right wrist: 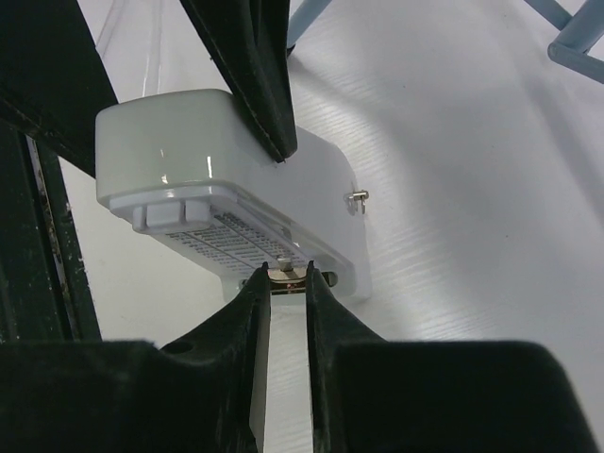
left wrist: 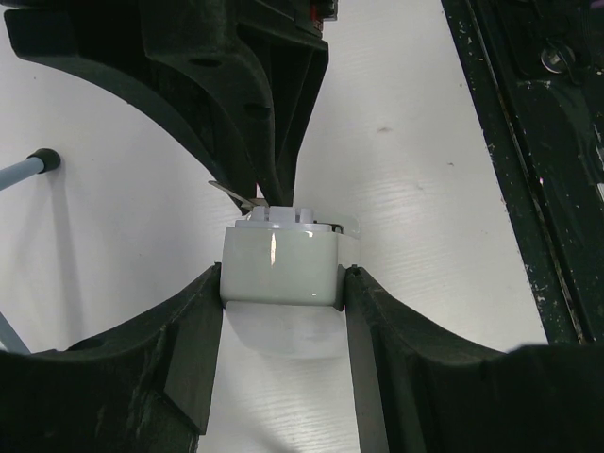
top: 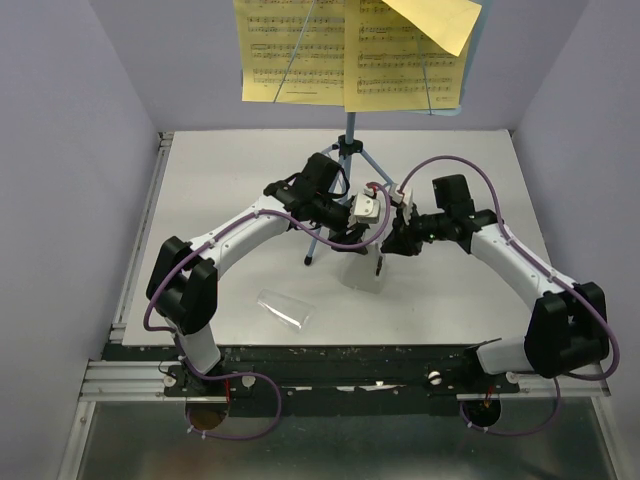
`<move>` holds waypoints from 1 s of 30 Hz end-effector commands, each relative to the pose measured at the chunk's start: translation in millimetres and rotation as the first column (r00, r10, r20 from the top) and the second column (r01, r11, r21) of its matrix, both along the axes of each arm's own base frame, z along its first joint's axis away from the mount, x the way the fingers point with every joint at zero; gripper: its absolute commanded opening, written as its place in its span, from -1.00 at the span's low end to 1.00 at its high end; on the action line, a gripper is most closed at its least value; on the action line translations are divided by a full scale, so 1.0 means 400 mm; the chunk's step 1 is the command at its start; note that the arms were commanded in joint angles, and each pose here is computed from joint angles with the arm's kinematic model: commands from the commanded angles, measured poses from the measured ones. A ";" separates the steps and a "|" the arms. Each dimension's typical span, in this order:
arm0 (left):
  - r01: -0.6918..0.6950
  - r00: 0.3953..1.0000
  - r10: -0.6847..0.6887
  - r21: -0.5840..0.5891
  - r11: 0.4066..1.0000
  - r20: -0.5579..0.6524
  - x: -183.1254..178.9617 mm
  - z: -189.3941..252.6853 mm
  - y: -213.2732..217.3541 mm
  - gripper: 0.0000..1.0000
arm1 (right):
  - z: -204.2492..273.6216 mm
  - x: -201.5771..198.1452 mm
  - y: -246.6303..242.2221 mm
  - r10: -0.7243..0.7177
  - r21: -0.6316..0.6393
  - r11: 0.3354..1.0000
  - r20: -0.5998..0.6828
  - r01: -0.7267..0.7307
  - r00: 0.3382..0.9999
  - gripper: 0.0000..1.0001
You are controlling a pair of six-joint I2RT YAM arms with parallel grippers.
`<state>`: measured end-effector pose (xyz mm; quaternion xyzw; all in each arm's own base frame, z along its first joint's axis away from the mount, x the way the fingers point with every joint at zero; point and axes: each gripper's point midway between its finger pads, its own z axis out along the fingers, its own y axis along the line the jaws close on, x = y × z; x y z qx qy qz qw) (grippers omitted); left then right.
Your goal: Pack up the instrument practice props
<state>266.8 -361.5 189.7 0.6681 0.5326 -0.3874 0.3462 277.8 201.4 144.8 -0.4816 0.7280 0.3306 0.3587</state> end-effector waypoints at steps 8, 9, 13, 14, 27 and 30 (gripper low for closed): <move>-0.024 0.996 0.022 0.018 1.000 0.083 0.043 -0.016 0.003 -1.00 | 0.030 0.032 0.032 0.015 0.020 1.000 0.015 -0.015 1.000 -0.91; -0.025 0.996 0.024 0.013 1.000 0.091 0.046 -0.014 0.002 -1.00 | 0.032 0.032 0.036 0.017 0.026 1.000 0.008 -0.018 1.000 -0.91; -0.028 0.993 0.027 0.007 1.000 0.116 0.057 -0.011 0.000 -1.00 | 0.036 0.029 0.050 0.031 0.034 0.999 -0.002 -0.031 1.000 -0.96; -0.028 0.992 0.027 0.008 1.000 0.120 0.058 -0.011 -0.002 -1.00 | 0.037 0.028 0.055 0.037 0.035 0.999 -0.003 -0.036 0.999 -0.98; -0.102 0.969 0.098 0.004 0.995 0.226 0.110 -0.016 -0.016 -1.00 | 0.052 -0.029 0.107 0.115 0.065 0.991 -0.017 -0.114 0.993 -0.95; -0.124 0.964 0.119 0.007 0.992 0.239 0.120 -0.022 -0.011 -1.00 | 0.049 -0.053 0.117 0.137 0.067 0.988 -0.024 -0.135 0.990 -0.88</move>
